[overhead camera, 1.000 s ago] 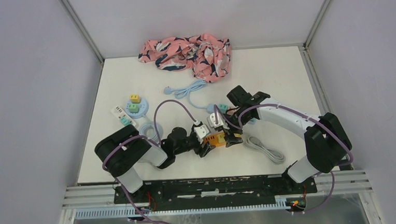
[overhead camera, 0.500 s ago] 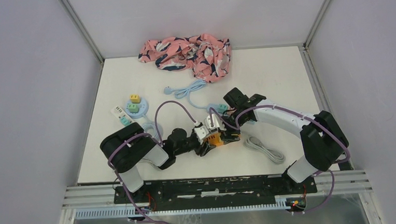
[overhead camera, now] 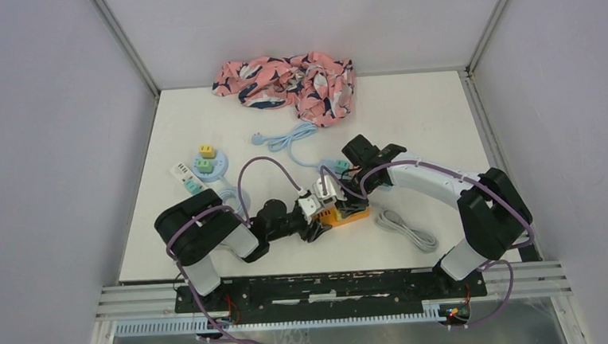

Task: Pull the plug off the socket
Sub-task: Remove the plug from the socket.

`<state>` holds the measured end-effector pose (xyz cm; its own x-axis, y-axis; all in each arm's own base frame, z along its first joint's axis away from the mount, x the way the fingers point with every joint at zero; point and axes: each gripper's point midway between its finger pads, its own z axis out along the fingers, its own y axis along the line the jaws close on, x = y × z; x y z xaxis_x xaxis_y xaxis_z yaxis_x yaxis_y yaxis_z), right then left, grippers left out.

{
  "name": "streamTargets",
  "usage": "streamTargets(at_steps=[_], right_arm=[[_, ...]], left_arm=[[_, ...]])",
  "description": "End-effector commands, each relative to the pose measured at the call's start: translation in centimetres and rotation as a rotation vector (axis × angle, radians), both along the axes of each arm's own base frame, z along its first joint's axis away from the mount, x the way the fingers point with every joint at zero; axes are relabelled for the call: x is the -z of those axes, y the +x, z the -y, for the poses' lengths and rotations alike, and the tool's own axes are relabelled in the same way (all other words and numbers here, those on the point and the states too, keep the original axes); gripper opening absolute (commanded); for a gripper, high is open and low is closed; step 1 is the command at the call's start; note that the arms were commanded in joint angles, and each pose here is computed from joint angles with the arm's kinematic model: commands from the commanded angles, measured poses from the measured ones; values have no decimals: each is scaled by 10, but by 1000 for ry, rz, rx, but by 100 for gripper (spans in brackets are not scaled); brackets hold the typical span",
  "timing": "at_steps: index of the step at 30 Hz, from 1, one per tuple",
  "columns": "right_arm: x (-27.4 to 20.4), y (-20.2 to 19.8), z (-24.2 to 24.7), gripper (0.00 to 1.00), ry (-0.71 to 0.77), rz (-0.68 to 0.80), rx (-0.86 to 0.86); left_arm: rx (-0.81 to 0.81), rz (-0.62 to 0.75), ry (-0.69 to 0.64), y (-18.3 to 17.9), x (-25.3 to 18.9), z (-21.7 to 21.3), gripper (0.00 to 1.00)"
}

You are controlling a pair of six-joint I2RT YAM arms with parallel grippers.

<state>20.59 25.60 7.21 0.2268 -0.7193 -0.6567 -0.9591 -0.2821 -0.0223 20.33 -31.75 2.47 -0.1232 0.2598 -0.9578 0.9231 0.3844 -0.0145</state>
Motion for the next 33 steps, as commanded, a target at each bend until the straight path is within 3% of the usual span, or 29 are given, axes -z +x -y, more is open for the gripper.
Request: streamTargets(at_steps=[1,6,12,21,26,33], right_arm=[[-22,-34,-20,0,108,-108,-125],[-27,-19,-33,0,116,-132,-17],[-20,-1,-2,0,45,-65,-3],[-30,-52,-14,0,129,-156,-216],[-33,-33,-32,0,145,-138,-88],[-26,-11,-11,0,98,-62,-34]], left_arm=[[-6,15,2,-1,-4,4,3],[-10,16,25,-5,1,2,3],[-30,11,29,-9,3,-5,3],[-41,-2,32,-10,4,-5,3],[-49,-3,33,-12,3,-5,3],[-48,-6,39,-15,4,-6,3]])
